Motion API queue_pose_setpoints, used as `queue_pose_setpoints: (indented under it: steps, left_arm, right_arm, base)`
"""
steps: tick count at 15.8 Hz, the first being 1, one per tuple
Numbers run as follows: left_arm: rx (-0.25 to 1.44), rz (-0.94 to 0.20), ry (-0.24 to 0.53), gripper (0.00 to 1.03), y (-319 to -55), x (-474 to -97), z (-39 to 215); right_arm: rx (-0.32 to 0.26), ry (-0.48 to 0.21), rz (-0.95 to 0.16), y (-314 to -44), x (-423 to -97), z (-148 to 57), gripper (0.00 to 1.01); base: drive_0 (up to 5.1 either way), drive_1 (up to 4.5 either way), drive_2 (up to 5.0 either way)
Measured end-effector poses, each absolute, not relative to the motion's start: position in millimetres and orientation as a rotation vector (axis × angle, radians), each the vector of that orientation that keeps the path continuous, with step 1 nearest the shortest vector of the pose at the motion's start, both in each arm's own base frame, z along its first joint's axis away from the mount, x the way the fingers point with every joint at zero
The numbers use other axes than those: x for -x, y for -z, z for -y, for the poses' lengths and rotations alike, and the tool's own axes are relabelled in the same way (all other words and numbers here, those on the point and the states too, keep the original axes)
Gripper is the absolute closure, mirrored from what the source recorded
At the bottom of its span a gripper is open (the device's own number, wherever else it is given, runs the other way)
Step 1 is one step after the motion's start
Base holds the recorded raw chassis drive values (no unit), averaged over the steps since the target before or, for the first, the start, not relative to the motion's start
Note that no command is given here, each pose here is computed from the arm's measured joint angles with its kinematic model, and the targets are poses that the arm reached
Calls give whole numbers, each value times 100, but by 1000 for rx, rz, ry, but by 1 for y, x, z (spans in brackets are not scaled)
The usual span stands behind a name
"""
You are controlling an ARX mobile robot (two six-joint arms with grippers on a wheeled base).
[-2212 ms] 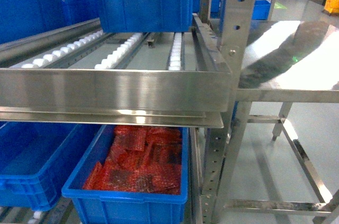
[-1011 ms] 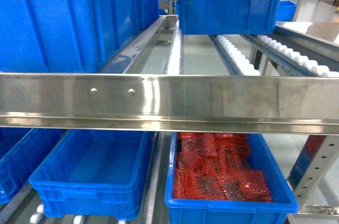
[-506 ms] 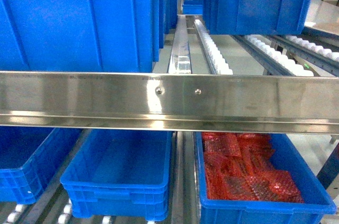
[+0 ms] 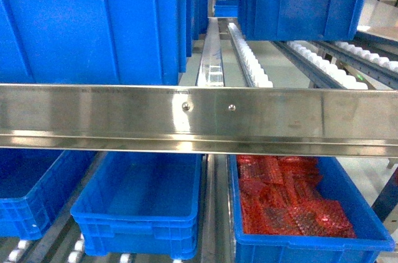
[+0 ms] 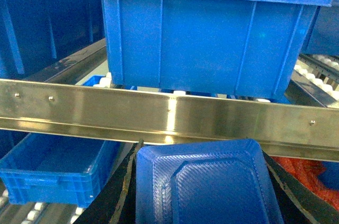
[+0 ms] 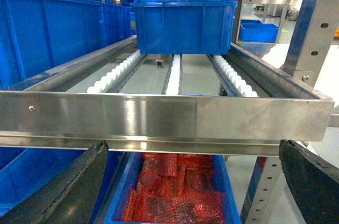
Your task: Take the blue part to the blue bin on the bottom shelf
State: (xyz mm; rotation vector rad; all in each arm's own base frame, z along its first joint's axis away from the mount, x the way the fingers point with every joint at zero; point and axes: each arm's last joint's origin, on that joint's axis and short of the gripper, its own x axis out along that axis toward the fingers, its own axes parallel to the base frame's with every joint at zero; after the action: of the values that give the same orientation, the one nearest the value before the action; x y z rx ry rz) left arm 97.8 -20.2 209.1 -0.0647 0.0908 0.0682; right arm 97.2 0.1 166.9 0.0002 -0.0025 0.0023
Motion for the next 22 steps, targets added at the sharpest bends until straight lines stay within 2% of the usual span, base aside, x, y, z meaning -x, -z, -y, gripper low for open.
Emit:
queue_pose_setpoints:
  steps: [22]
  left_arm:
    - [66,-87,-68,59,-209,-98,20]
  right_arm:
    - [0,-2,6,-167,-97,0,3]
  base:
    - [0,0,0]
